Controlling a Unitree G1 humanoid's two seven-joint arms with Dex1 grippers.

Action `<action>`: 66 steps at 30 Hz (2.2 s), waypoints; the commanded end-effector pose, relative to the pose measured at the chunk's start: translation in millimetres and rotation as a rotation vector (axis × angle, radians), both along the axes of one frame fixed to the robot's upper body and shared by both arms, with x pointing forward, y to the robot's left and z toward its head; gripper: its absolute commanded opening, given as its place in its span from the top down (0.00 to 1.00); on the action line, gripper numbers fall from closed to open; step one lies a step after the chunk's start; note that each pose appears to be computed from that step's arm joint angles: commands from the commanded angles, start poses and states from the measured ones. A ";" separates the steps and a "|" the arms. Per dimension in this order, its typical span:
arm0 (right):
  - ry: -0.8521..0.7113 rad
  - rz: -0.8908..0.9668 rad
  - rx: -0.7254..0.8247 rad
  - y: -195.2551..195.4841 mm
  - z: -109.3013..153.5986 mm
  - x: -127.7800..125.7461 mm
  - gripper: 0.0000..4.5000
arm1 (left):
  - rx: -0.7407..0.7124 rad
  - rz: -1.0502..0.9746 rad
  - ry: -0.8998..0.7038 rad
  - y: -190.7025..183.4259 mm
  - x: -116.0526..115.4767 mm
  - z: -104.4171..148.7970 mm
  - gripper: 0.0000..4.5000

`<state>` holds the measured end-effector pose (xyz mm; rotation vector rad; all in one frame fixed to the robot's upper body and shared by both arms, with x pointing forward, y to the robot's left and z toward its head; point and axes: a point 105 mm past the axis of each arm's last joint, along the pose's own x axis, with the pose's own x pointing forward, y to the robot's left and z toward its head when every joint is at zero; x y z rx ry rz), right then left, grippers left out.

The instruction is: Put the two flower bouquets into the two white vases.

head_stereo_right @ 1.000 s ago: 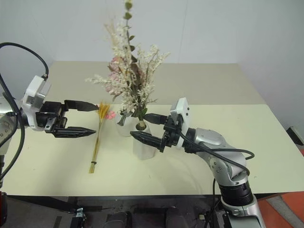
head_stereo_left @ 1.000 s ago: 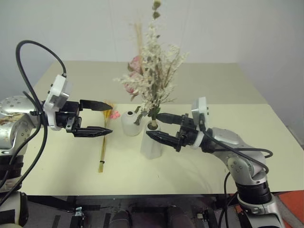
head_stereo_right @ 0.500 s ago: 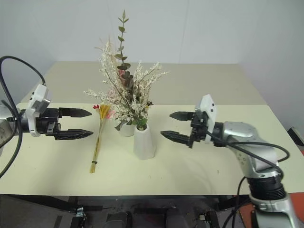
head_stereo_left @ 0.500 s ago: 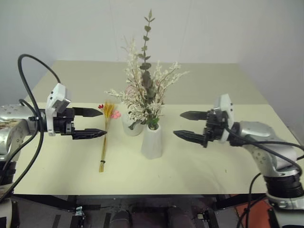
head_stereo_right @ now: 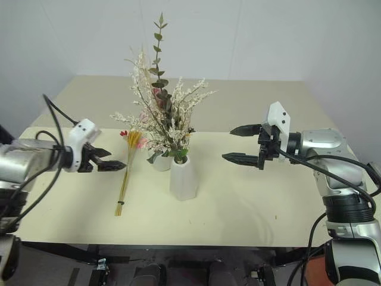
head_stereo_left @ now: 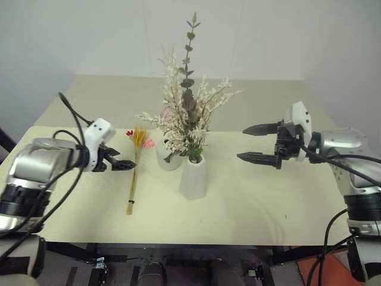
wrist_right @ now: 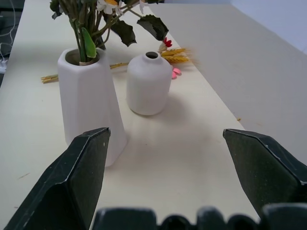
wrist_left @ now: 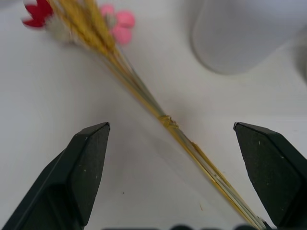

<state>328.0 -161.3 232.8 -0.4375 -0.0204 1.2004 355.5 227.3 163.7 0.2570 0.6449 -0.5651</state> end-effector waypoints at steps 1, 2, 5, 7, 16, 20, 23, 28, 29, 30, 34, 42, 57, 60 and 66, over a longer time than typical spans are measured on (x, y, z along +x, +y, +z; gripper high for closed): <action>-0.060 0.012 -0.019 -4.2 13.4 -2.1 0.01 | 0.093 0.109 -0.061 0.0 17.9 -1.2 0.00; -0.065 0.008 -0.022 -5.0 14.1 -1.6 0.01 | 0.109 0.125 -0.065 -1.2 21.6 -5.4 0.00; -0.076 0.001 -0.022 -6.2 18.3 -1.7 0.01 | 0.129 0.150 -0.066 -5.5 28.7 -14.0 0.00; -0.081 0.001 -0.022 -6.9 20.0 -3.7 0.01 | 0.112 0.148 -0.059 -9.7 31.4 -17.0 0.00; -0.089 -0.012 -0.029 -11.0 21.3 -10.3 0.00 | 0.064 0.175 -0.043 -6.4 35.5 -20.2 0.55; -0.091 -0.010 -0.030 -10.5 21.8 -11.3 0.00 | 0.069 0.199 -0.043 1.0 35.4 -20.9 0.84; -0.090 -0.009 -0.029 -10.9 22.7 -11.0 0.00 | 0.070 0.216 -0.046 7.3 34.0 -19.7 0.99; -0.086 -0.011 -0.030 -12.8 22.5 -8.8 0.00 | 0.055 0.250 -0.135 23.1 32.4 -3.9 0.99; -0.086 -0.012 -0.028 -13.3 22.6 -8.5 0.00 | 0.040 0.254 -0.172 25.4 33.0 2.8 0.99; -0.085 -0.016 -0.025 -14.0 22.9 -7.9 0.00 | 0.009 0.241 -0.237 26.4 33.2 15.1 0.99; -0.084 -0.028 -0.010 -15.3 22.9 -5.5 0.00 | -0.168 0.170 -0.530 23.6 29.2 73.1 0.99; -0.082 -0.055 0.037 -15.9 23.2 -4.5 0.00 | -0.565 -0.043 -0.875 -7.6 13.8 169.0 0.99; -0.102 -0.128 0.100 -21.4 27.3 -17.5 0.00 | -0.813 -0.469 -0.843 -90.7 21.2 188.9 0.99; -0.102 -0.140 0.103 -23.0 27.5 -20.8 0.00 | -0.817 -0.493 -0.838 -98.0 27.0 183.8 0.99; -0.097 -0.159 0.106 -25.1 26.1 -25.0 0.00 | -0.827 -0.523 -0.829 -106.6 33.4 175.3 0.99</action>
